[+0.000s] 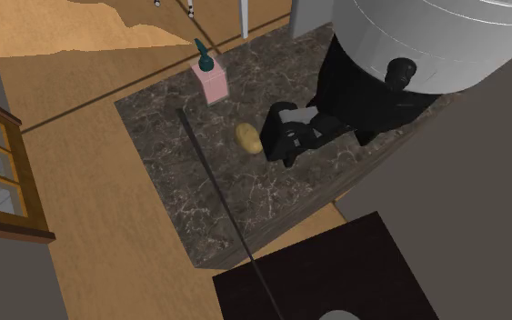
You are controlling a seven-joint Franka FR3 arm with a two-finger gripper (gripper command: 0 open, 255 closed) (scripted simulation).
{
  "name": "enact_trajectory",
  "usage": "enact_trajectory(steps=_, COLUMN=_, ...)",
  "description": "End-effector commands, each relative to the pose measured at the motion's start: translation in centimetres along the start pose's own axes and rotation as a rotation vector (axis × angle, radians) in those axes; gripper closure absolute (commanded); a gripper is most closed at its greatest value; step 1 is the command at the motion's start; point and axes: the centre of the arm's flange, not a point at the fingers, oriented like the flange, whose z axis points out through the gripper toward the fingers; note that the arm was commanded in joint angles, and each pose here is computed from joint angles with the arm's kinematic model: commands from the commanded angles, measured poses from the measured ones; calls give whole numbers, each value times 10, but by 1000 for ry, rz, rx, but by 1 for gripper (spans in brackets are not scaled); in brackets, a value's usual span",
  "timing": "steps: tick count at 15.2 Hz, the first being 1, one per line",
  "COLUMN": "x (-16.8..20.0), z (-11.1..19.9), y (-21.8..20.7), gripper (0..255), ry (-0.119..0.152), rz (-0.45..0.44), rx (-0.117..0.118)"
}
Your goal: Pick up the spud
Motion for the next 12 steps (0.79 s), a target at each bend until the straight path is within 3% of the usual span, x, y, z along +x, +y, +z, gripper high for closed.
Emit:
enact_trajectory(steps=1, x=0, z=0, y=0, gripper=0, ry=0, rz=0, rx=0)
enact_trajectory(steps=12, x=69, z=127, y=-9, gripper=0, ry=5, rz=-11, rx=-8)
